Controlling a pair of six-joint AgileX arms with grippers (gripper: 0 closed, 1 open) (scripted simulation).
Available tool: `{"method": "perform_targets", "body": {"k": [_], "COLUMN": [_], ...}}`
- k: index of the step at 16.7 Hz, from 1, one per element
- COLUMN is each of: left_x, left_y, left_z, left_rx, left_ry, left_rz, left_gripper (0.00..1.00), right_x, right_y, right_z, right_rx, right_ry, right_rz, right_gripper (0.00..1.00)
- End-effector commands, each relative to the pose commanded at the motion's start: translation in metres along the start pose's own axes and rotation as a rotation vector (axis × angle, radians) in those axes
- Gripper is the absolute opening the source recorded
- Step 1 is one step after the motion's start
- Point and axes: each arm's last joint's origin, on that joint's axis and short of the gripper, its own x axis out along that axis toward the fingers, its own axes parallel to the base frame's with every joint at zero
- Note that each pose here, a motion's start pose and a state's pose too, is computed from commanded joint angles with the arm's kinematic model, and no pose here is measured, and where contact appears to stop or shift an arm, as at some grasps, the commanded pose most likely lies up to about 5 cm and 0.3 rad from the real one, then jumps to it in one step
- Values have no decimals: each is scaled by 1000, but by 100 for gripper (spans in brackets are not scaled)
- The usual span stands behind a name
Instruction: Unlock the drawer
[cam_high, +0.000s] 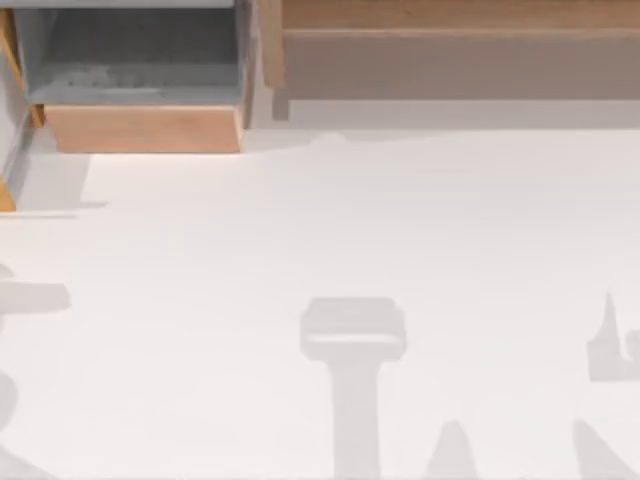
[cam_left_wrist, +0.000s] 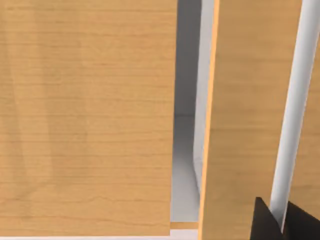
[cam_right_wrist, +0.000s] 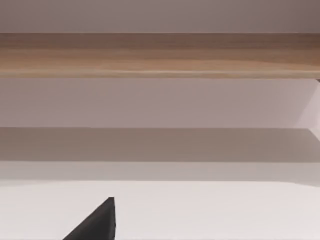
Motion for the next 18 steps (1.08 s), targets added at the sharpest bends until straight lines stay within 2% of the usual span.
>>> {"method": "perform_targets", "body": {"k": [4, 11, 15, 18], "left_x": [-3, -59, -61, -61], "left_y": [-1, -3, -2, -2], "left_z": [0, 1, 1, 1], "left_rx": [2, -2, 0, 0], "left_ry": [-3, -3, -3, -3], "left_rz": [0, -3, -2, -2], "left_gripper": [0, 0, 0, 23], "right_x": [0, 0, 0, 0], "right_y": [0, 0, 0, 0], "right_z": [0, 0, 0, 0], "right_rx": [0, 0, 0, 0], "right_ry": [0, 0, 0, 0], "right_rz": [0, 0, 0, 0], "right_gripper": [100, 100, 100, 100]}}
